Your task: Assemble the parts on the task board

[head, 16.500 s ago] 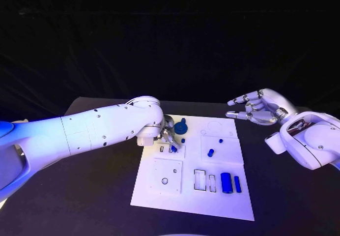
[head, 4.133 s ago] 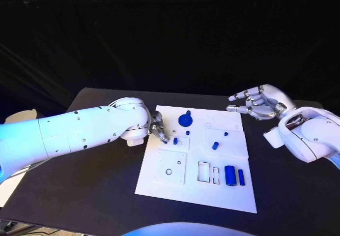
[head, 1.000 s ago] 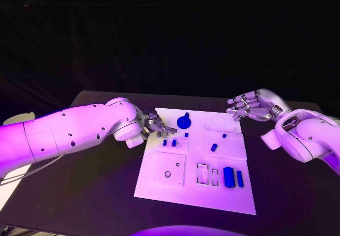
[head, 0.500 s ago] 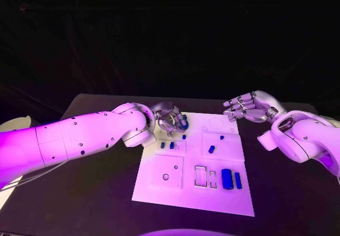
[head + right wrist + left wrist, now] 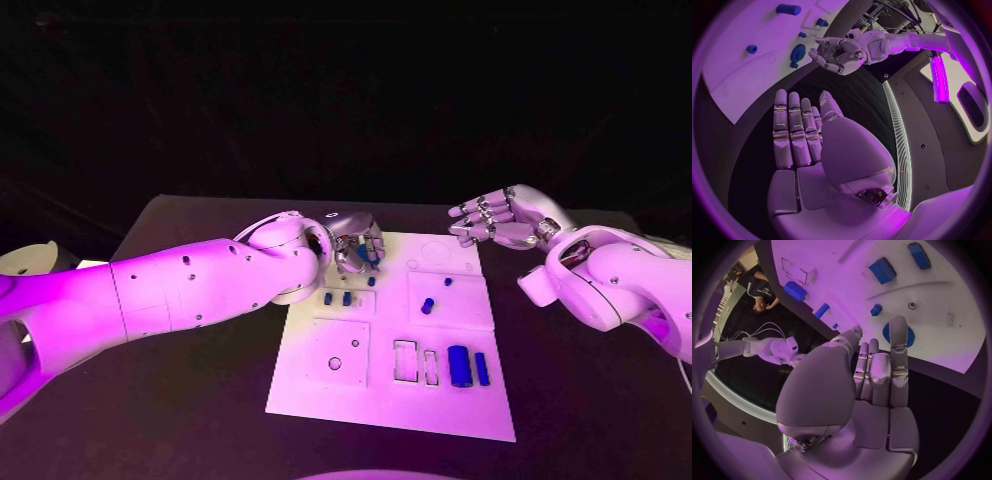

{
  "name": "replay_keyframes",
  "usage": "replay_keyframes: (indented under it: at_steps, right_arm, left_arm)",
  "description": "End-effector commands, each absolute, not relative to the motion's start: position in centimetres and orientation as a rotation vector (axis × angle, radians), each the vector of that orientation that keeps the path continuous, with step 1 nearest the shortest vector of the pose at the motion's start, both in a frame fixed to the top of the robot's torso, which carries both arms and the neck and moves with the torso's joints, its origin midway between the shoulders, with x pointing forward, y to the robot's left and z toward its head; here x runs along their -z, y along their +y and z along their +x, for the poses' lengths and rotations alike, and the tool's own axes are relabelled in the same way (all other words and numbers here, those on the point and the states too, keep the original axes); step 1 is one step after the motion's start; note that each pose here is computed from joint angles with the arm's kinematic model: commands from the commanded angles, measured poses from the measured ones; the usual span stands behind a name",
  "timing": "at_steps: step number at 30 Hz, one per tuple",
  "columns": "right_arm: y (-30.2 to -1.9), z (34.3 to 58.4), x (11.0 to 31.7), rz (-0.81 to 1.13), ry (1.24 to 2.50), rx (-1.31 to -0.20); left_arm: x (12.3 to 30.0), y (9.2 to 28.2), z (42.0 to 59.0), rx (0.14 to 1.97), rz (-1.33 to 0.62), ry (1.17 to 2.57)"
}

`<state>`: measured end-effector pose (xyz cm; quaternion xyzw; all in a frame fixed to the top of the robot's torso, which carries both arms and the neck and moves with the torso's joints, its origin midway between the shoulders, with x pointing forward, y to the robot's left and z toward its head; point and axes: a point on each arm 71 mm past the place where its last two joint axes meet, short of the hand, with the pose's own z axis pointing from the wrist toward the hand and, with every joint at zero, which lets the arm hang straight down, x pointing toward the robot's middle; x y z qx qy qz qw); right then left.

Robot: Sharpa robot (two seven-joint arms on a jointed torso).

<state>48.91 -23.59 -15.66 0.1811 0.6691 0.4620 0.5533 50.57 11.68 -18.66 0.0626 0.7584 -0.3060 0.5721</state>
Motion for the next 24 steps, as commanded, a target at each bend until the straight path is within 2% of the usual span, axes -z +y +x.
replay_keyframes:
  at_steps: [1,11,24]
  right_arm:
    - [-23.3,48.8,15.6,0.417,1.573,-1.114]
    - [-23.3,48.8,15.6,0.421,1.575,-1.112]
    - [-23.2,48.8,15.6,0.419,1.575,-1.111]
  left_arm:
    - [19.1,11.4,50.7,0.618,0.277,1.799]
    - [20.2,11.0,51.1,0.541,0.31,1.893]
    - [21.1,10.2,50.9,0.557,0.312,1.92]
